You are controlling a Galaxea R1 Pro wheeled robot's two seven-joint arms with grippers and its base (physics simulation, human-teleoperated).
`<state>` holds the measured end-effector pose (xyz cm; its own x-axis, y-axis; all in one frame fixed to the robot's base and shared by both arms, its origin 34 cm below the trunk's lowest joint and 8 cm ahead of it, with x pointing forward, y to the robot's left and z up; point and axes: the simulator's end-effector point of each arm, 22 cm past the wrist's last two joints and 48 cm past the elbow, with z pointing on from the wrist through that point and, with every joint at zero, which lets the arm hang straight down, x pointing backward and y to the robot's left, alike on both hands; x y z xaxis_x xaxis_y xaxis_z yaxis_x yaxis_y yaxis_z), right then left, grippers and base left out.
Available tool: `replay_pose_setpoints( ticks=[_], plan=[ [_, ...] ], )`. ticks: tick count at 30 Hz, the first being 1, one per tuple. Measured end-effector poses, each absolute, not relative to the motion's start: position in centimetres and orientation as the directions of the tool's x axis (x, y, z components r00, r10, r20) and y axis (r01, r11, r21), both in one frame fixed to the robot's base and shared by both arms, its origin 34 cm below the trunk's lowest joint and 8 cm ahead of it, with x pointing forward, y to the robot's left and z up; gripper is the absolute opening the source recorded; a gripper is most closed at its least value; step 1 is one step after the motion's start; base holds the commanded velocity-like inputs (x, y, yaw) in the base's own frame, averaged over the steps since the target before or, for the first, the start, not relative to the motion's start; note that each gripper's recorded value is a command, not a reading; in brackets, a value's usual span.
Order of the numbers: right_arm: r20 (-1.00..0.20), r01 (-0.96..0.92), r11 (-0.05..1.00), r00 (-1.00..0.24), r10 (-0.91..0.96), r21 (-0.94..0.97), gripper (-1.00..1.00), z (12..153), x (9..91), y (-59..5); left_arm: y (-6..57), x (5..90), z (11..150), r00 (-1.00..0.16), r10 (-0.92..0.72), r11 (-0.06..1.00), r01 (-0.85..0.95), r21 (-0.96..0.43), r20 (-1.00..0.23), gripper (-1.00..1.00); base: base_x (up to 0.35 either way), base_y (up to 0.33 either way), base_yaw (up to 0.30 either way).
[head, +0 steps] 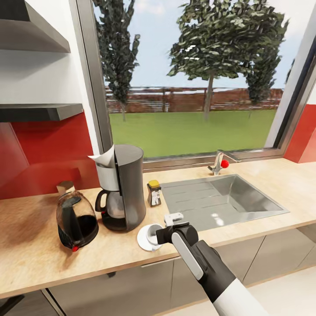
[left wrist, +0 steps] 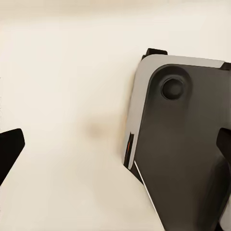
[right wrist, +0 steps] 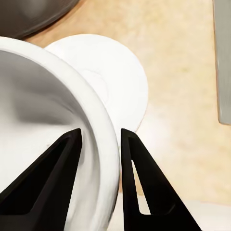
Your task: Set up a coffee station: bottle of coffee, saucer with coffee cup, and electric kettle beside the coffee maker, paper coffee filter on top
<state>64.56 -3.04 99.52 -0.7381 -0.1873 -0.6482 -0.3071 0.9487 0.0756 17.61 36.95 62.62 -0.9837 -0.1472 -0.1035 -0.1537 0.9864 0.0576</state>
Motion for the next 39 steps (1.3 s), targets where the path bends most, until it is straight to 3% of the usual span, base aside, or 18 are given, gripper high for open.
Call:
replay_pose_setpoints(
  ticks=[39],
  plan=[
    [-0.602,-0.295,0.953,-0.774,-0.198,0.067,-1.0,97.1,63.9,-3.7,36.8,17.5,62.6,-0.984,-0.148,0.986,-0.154,0.055,-0.102,1.0,0.052,0.028,0.0]
  ],
)
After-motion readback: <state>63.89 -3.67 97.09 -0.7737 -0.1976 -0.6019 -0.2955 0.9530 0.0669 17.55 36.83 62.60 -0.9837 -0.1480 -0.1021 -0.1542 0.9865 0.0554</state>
